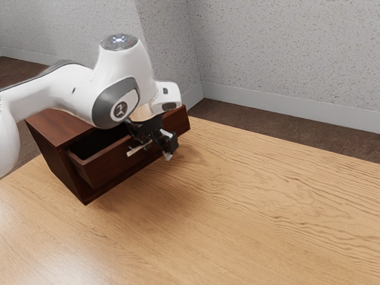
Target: Pull the drawer handle with one arm to open the drawer
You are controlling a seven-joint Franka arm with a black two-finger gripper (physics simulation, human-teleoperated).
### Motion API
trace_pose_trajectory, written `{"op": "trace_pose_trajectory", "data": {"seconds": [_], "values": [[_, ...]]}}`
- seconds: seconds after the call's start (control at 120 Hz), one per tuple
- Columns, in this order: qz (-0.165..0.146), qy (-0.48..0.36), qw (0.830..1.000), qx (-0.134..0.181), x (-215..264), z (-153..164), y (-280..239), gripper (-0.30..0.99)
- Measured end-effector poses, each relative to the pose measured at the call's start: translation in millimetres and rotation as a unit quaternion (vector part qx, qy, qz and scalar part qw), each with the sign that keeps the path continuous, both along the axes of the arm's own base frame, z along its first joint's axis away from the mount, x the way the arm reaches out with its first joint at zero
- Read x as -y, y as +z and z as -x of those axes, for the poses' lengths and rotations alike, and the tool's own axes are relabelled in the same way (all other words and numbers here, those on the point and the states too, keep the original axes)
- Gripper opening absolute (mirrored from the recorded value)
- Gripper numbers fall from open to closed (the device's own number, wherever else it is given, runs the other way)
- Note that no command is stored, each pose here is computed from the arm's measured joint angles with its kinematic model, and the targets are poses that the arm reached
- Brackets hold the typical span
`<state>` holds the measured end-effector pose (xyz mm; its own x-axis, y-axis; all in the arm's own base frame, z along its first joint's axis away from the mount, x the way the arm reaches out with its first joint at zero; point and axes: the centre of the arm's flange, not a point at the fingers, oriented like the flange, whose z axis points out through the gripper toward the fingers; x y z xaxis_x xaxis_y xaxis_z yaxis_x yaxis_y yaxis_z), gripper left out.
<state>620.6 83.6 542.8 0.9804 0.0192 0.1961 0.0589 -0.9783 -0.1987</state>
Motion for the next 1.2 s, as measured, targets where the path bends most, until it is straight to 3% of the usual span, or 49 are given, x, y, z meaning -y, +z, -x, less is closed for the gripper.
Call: {"op": "trace_pose_trajectory", "data": {"seconds": [0.4, 0.608, 1.2], "values": [[0.004, -0.001, 1.0, 0.008, 31, 2, 4, 0.41], [0.006, 0.0, 1.0, 0.007, 43, 2, 1, 0.47], [0.009, -0.005, 1.0, 0.017, 80, 2, 6, 0.4]]}}
